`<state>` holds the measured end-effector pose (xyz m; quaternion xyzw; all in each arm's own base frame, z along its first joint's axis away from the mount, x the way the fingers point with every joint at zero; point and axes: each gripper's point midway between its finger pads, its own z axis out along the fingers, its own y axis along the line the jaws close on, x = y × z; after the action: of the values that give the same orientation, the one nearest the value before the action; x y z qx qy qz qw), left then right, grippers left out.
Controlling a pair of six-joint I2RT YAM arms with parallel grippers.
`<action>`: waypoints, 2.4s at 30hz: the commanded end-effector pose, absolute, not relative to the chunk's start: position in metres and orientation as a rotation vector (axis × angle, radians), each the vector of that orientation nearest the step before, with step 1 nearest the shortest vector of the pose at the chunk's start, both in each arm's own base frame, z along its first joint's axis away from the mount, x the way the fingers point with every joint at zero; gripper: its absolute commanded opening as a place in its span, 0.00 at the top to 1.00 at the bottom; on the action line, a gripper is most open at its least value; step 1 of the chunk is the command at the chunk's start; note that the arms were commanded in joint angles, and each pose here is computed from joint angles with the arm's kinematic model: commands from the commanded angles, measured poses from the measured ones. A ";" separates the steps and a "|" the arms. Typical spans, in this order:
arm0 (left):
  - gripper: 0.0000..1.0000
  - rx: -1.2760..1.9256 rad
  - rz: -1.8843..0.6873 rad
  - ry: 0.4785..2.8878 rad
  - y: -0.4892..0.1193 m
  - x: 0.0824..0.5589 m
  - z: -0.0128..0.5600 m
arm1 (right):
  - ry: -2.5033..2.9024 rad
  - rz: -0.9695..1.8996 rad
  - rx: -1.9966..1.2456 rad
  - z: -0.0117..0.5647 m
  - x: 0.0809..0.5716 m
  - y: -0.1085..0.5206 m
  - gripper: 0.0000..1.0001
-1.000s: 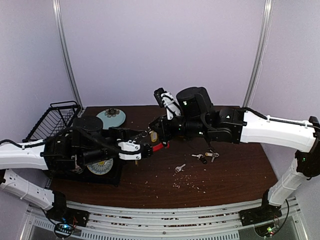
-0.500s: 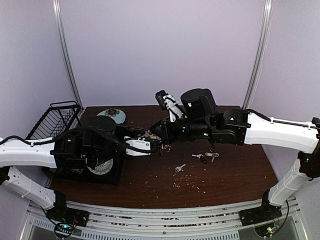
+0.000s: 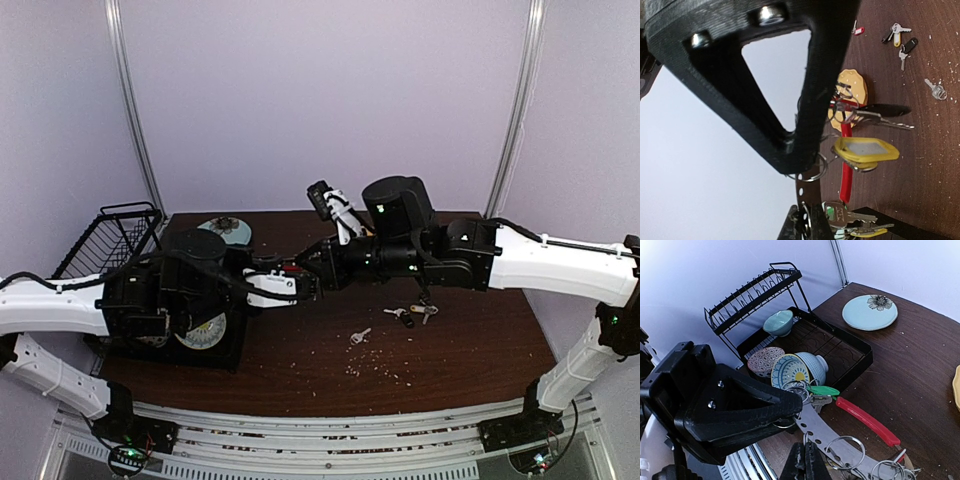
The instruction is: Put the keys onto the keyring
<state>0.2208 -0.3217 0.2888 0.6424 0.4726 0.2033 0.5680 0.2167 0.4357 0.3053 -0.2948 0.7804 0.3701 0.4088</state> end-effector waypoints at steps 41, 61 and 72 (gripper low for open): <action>1.00 0.846 -0.674 2.222 -0.317 0.268 0.232 | 1.718 1.241 -0.926 0.278 0.183 0.414 0.56; 1.00 1.220 -0.547 1.867 -0.343 0.215 0.265 | 1.444 1.277 -1.274 0.313 0.124 0.386 0.46; 1.00 1.526 -0.556 1.696 -0.350 0.173 0.259 | 1.707 0.797 -1.209 0.307 0.186 0.369 0.46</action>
<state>0.1898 -0.3441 0.2385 0.5529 0.7168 -0.2093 0.3697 0.1618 0.3693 0.3524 -0.4544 0.6259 0.4186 0.4759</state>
